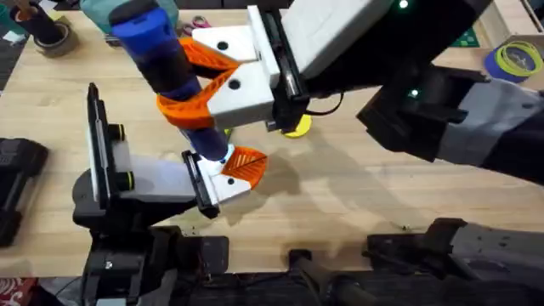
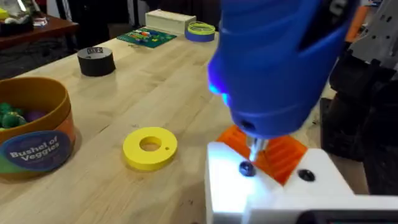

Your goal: Pick up the gripper from the table and insert it into the empty holder that is missing its gripper. Then pick up a screw, insert it into the mounting hole, and use the screwdriver to tighten it. Finally, clean up the table by picking up the vegetable and placing it into the bucket.

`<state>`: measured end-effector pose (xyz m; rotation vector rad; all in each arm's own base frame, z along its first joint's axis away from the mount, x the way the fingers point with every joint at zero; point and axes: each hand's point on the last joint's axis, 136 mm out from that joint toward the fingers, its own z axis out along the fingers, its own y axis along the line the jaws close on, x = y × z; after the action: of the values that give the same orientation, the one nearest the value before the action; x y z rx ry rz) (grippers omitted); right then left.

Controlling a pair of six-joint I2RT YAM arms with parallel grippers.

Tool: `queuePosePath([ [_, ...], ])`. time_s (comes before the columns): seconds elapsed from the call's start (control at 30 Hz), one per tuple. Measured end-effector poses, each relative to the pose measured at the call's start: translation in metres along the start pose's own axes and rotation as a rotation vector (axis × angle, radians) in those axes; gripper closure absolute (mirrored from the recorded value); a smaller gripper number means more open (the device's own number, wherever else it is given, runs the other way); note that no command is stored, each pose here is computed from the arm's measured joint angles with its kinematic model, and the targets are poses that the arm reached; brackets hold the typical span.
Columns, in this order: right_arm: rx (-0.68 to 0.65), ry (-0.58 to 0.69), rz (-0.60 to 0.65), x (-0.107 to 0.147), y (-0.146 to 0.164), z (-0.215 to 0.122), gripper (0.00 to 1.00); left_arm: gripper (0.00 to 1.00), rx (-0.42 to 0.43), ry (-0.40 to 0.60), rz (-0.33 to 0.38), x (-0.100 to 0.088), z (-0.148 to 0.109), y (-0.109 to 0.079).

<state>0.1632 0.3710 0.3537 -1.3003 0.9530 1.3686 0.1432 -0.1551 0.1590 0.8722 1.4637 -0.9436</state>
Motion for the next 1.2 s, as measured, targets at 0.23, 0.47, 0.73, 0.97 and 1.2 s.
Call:
queuePosePath([
  [0.23, 0.0, 0.0, 0.0, 0.0001, 0.0, 0.0, 0.979, 0.988, 0.0, 0.0, 0.0, 0.0, 0.0, 0.0],
  [0.47, 0.0, 0.004, 0.003, 0.0026, -0.0011, 0.0006, 0.979, 0.988, 0.0, 0.0, 0.0, 0.0, 0.0, 0.0],
  [0.73, 0.003, 0.01, 0.01, 0.0069, -0.0034, 0.0015, 0.979, 0.988, 0.0, 0.0, 0.0, 0.0001, 0.0, 0.0],
  [0.97, 0.004, 0.011, 0.009, 0.0077, -0.0038, 0.0017, 0.979, 0.988, 0.0, 0.0, 0.0, 0.0, 0.0, 0.0],
  [1.2, 0.004, 0.012, 0.011, 0.0085, -0.0041, 0.0018, 0.979, 0.988, 0.0, 0.0, 0.0, 0.0, 0.0, 0.0],
])
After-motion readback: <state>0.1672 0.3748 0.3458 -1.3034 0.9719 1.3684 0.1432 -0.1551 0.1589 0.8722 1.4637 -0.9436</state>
